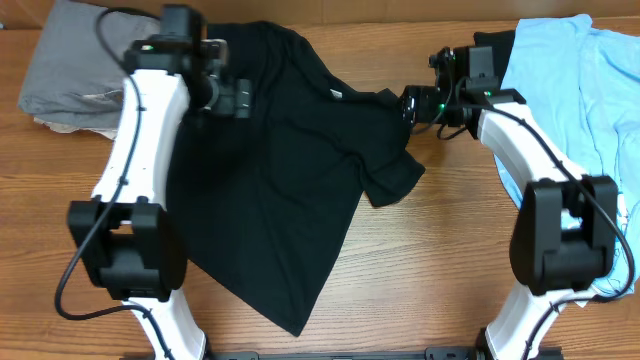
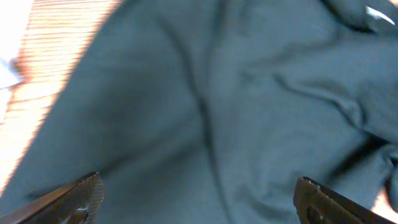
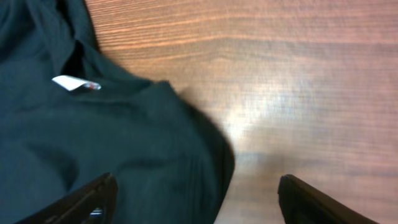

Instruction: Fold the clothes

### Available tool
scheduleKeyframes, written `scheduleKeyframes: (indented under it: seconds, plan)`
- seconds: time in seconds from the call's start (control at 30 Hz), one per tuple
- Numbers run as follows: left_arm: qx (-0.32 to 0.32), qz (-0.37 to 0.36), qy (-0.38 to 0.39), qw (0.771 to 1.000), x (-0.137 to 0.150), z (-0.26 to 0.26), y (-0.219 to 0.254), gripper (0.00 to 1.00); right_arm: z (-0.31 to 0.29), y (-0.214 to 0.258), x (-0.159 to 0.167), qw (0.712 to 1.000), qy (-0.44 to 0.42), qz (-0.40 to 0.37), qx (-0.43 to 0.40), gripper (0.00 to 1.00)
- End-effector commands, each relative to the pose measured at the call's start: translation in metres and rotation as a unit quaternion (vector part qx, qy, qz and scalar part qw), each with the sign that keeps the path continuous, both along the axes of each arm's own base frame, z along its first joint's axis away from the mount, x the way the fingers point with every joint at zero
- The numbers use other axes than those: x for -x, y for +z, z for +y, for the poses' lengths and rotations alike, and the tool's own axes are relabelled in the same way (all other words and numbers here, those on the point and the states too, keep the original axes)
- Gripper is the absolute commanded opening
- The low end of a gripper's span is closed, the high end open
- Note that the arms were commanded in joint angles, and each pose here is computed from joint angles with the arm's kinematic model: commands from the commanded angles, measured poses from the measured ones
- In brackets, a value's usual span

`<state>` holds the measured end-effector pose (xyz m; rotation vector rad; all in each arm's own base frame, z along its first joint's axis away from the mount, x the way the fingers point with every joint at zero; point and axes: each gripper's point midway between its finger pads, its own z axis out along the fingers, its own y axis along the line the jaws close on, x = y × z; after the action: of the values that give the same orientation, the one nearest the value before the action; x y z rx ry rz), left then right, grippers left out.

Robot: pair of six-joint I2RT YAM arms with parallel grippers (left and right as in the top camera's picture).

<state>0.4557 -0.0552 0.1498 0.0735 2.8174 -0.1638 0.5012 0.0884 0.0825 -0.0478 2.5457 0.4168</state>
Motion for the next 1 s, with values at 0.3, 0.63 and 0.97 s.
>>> scheduleKeyframes:
  seconds: [0.3,0.63,0.97]
  plan:
    - [-0.002,-0.021,-0.049,0.999,0.000,-0.034,0.012,1.00,0.027,-0.041,-0.030,0.996,0.077,-0.026,0.041,0.73]
    - [-0.002,-0.020,-0.049,0.999,0.000,-0.035,0.011,1.00,0.055,-0.069,-0.035,0.995,0.074,-0.030,0.060,0.58]
    - [-0.001,-0.025,-0.050,0.998,-0.003,-0.035,0.010,1.00,-0.012,-0.041,-0.062,0.995,-0.056,-0.033,0.073,0.12]
